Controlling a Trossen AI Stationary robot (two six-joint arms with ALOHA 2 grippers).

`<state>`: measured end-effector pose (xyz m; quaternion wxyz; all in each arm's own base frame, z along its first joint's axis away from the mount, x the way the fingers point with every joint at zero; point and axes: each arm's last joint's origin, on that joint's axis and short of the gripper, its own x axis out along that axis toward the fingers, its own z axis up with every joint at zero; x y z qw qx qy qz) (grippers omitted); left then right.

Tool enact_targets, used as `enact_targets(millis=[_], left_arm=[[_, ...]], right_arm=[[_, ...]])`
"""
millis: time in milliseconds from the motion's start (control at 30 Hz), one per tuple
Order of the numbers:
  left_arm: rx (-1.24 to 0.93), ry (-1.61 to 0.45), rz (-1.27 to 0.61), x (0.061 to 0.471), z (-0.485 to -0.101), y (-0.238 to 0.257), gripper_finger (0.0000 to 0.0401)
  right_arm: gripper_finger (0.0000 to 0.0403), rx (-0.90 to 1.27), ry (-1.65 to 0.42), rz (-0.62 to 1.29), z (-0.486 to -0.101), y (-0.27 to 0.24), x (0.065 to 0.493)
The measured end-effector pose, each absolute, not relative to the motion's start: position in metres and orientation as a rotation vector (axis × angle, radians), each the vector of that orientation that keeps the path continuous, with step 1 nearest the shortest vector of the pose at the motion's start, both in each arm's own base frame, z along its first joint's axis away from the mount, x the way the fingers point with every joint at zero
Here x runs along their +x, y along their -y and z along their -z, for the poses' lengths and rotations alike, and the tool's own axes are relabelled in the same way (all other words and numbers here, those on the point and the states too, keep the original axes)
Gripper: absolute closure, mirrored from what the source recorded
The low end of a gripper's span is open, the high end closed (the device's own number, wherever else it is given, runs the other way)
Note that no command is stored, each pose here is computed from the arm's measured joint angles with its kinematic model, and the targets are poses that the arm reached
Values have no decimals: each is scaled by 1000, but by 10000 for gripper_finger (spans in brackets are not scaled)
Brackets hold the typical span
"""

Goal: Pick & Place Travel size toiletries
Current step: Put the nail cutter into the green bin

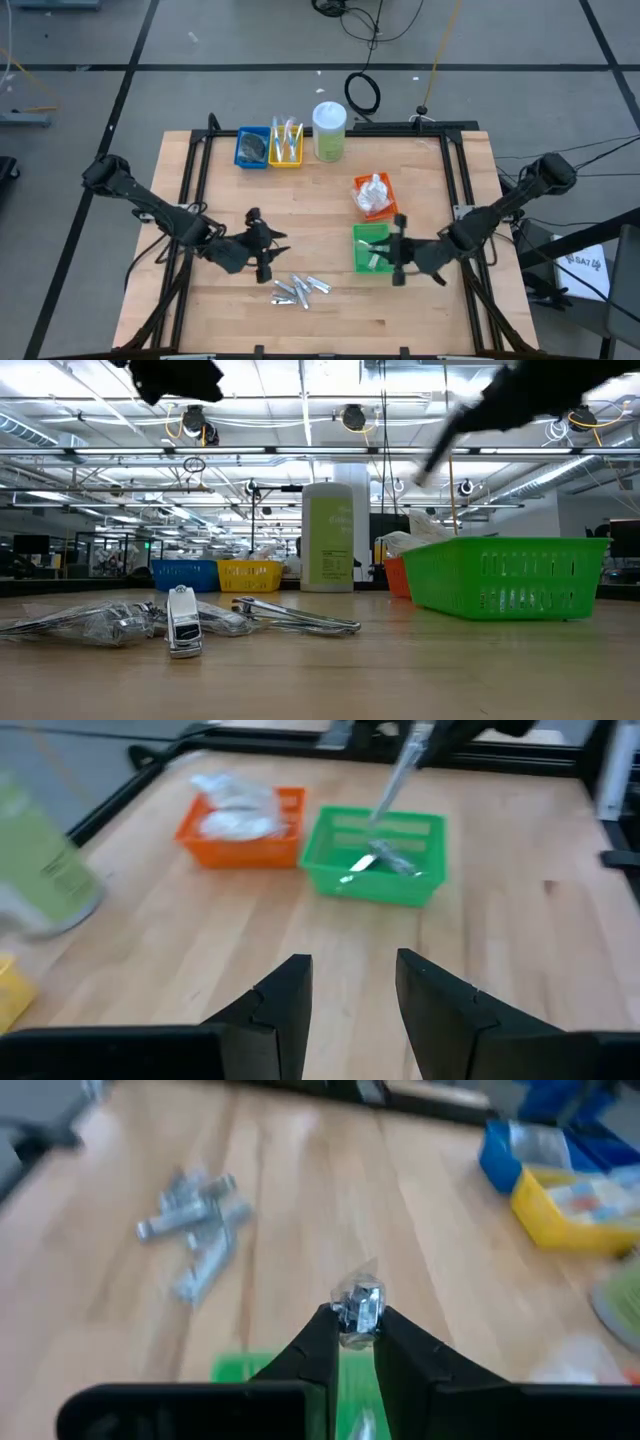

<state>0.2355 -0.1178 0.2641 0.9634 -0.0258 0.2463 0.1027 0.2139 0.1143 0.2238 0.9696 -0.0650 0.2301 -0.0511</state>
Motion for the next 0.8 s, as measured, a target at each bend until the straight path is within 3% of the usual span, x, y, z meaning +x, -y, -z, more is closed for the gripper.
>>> enact_targets(millis=[400, 800], left_arm=[[-100, -606, -339, 250, -229, 120, 256], [-145, -700, -255, 259, -215, 121, 256]], right_arm=[[360, -112, -664, 187, -199, -116, 200], [193, -5, -656, 227, -199, -115, 200]])
